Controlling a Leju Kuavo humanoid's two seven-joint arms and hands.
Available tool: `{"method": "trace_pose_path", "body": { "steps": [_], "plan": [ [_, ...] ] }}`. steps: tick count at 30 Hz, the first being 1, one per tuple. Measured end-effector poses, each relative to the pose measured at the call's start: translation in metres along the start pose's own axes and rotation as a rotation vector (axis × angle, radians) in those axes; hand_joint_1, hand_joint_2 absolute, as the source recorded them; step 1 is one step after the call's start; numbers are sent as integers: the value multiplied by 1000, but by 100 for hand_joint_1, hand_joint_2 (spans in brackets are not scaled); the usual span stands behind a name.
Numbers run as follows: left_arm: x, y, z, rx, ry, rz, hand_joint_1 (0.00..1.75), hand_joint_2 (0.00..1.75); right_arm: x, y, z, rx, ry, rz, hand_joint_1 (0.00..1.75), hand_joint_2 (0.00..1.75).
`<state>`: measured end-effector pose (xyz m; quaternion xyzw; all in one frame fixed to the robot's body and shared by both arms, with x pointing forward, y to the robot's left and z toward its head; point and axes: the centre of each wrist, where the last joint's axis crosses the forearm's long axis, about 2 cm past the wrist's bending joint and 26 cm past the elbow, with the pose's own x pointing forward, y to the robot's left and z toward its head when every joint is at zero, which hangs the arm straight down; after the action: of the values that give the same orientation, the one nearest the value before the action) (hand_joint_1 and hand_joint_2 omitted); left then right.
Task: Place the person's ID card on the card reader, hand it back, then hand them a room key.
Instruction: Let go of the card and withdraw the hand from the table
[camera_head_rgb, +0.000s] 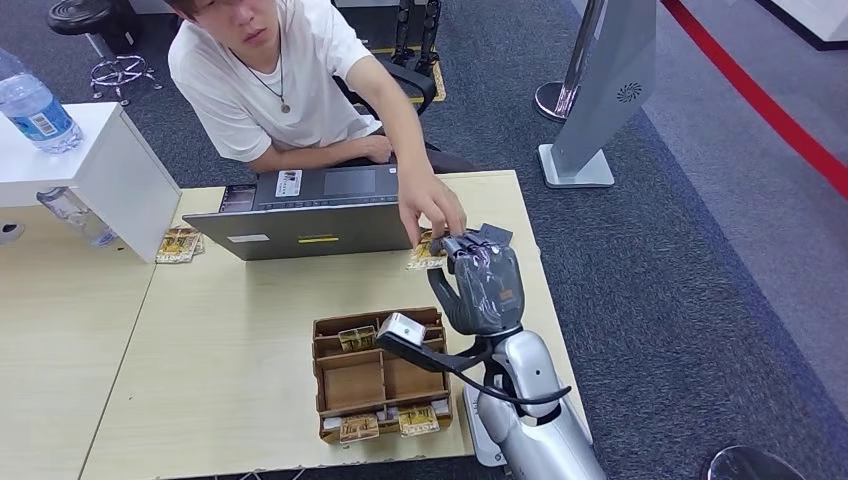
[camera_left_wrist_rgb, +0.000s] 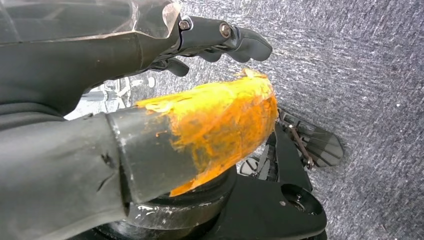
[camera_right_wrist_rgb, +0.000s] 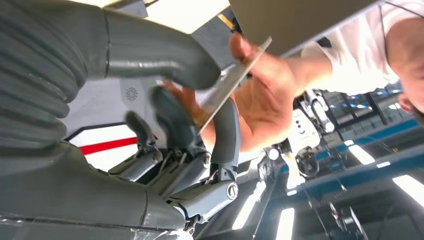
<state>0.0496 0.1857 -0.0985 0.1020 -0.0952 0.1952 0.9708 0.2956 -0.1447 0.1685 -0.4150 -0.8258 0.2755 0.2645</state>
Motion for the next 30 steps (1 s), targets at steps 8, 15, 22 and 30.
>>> {"method": "trace_pose_path", "body": {
  "steps": [8,15,22,30],
  "plan": [
    [0,-1,1,-4,5,-4,0,0,-3,8,-1,31,20,5,0,87],
    [-2,-3,2,-6,15,7,0,0,-2,9,-1,34,32,-21,0,0],
    [-2,-5,3,-5,21,23,0,0,0,-2,6,-13,-8,-72,0,0],
    [-3,-5,3,9,15,36,0,0,-6,-20,21,-72,-8,-90,0,0]
  ]
}}
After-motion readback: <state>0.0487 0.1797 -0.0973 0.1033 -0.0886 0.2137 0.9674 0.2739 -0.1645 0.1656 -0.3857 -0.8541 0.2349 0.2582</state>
